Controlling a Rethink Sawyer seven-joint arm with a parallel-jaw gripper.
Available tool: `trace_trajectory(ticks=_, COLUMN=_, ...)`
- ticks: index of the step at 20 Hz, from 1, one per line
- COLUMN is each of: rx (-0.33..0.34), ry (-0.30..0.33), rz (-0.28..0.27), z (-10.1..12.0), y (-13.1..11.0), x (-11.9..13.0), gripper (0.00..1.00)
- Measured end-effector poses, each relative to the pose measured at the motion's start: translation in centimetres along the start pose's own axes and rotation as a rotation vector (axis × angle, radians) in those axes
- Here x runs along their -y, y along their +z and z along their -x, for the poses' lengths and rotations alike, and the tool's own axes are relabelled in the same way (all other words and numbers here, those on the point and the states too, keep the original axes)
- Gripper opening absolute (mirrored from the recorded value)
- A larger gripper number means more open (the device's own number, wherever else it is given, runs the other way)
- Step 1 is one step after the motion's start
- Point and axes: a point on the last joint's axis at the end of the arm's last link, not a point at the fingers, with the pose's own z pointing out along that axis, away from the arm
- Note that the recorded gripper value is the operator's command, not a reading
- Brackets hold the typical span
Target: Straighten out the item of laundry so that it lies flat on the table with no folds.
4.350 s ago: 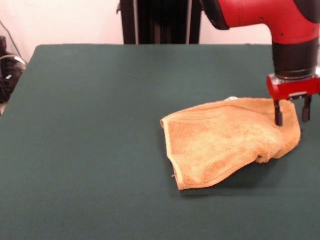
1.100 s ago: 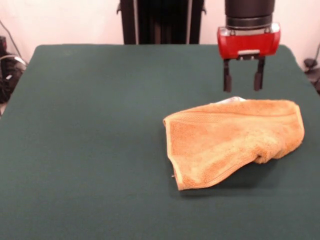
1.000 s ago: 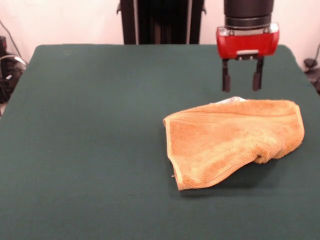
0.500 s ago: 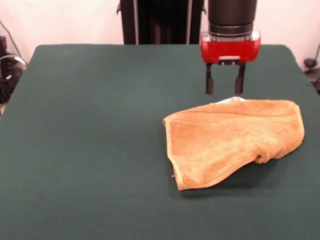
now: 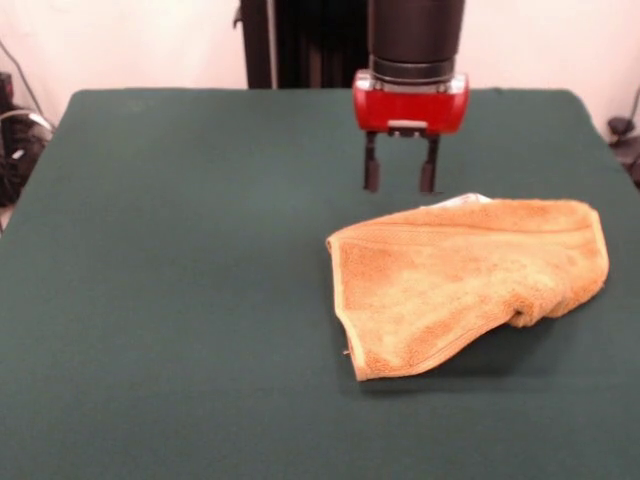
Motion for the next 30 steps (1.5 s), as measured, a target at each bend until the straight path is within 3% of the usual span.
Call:
trace_trajectory(ticks=7, rx=-0.009, ry=0.051, rz=-0.025, z=-0.1, y=-0.1, x=1.9, gripper=1.00)
trace_trajectory(ticks=16, rx=-0.012, ry=0.193, rz=-0.050, z=0.4, y=-0.7, x=4.1, gripper=1.00)
trace_trajectory(ticks=18, rx=-0.005, ry=0.254, rz=-0.053, z=0.8, y=-1.0, x=4.2, gripper=1.00)
trace_trajectory(ticks=24, rx=0.005, ry=0.344, rz=-0.065, z=1.2, y=-1.4, x=4.0, gripper=1.00)
trace_trajectory(ticks=30, rx=0.011, ry=0.388, rz=-0.073, z=1.1, y=-1.7, x=3.4, gripper=1.00)
